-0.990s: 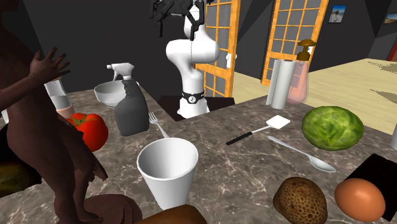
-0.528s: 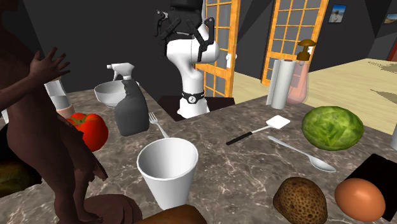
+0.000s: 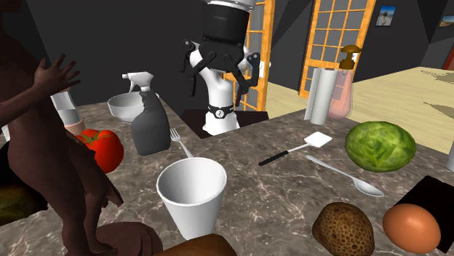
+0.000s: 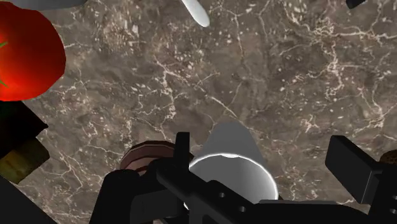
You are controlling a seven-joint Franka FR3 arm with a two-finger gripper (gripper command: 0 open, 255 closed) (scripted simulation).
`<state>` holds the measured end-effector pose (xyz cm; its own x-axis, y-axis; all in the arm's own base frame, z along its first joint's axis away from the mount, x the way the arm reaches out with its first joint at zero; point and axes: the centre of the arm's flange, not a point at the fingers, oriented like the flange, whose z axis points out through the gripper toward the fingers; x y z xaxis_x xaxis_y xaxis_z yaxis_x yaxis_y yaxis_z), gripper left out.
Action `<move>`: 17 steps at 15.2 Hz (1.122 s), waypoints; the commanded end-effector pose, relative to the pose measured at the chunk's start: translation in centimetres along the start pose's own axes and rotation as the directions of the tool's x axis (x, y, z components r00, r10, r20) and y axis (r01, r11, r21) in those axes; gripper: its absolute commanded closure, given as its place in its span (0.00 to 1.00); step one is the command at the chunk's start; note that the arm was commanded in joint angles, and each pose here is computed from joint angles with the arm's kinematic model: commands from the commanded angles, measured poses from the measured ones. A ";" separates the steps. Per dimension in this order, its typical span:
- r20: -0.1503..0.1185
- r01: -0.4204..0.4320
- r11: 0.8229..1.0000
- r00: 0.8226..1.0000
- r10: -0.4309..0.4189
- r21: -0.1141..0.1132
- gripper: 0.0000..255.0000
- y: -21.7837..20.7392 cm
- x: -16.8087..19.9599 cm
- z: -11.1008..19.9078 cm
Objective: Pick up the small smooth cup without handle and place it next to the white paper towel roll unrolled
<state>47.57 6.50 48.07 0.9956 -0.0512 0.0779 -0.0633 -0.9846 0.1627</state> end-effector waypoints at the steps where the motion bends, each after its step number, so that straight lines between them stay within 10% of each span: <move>1: 0.003 -0.001 1.000 1.000 0.001 -0.009 0.00 -1.2 2.0 1.7; 11: 0.022 -0.008 0.998 1.000 0.009 -0.055 0.00 -6.5 12.1 9.0; 17: 0.022 -0.008 0.998 1.000 0.009 -0.055 0.00 -6.3 12.1 12.1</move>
<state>60.79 10.20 36.49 0.9963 -0.0639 0.0570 -0.0748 -0.9735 0.2163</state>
